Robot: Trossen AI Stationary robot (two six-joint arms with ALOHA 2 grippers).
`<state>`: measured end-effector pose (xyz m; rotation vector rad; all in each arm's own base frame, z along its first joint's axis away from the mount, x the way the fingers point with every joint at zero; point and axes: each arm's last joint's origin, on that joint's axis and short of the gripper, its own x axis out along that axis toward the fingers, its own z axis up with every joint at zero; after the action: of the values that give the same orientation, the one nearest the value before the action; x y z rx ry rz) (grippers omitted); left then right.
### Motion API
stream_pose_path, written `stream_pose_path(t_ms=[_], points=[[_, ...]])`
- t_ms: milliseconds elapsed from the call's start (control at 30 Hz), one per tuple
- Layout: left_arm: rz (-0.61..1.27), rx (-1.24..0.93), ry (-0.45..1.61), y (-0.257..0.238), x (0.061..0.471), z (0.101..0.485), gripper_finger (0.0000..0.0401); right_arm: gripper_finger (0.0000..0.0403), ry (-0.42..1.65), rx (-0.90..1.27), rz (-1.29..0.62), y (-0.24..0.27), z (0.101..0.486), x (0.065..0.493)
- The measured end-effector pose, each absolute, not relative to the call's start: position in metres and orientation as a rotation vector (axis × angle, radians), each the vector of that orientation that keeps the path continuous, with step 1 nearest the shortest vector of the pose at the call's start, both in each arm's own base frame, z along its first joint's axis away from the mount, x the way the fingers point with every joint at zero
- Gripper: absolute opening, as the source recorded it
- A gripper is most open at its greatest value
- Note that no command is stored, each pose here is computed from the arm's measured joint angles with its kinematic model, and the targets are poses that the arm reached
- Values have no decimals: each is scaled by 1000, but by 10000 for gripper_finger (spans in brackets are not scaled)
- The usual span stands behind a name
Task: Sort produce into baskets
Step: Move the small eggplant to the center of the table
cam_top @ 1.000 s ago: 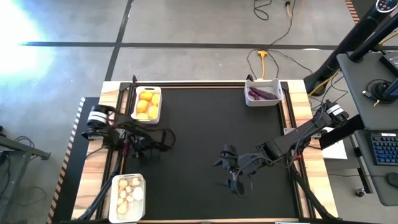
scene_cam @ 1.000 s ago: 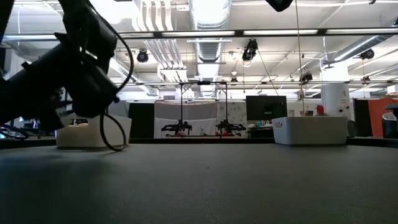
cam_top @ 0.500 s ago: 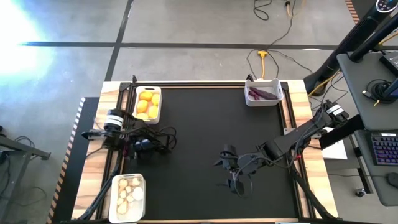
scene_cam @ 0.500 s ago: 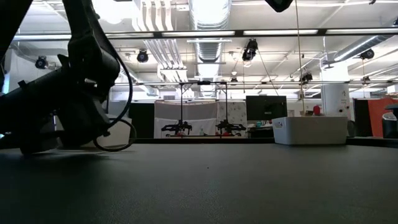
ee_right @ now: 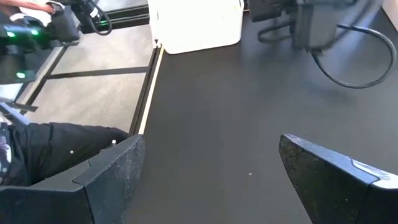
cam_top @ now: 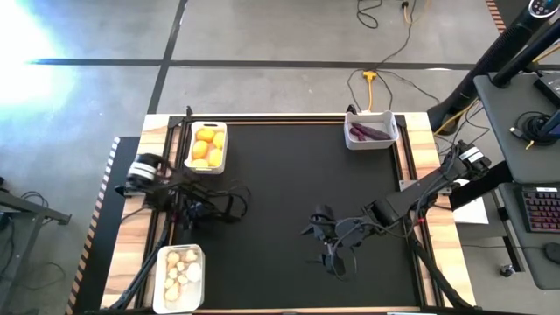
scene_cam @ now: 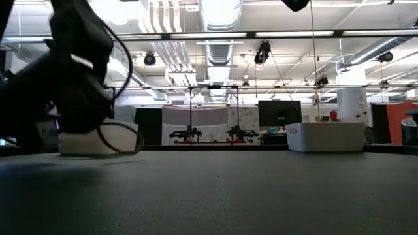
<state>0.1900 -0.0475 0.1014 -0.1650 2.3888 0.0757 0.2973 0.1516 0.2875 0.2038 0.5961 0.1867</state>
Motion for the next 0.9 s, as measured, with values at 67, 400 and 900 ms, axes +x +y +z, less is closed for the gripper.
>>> stream_pose_path(t_ms=[67, 400, 900], points=[[81, -160, 2336, -54, 190, 111, 194, 364, 596, 205, 186, 152, 288, 297], [199, -168, 2092, -62, 175, 159, 158, 364, 594, 197, 188, 151, 288, 297], [305, -95, 2176, -45, 184, 135, 231, 364, 592, 197, 182, 152, 288, 297]])
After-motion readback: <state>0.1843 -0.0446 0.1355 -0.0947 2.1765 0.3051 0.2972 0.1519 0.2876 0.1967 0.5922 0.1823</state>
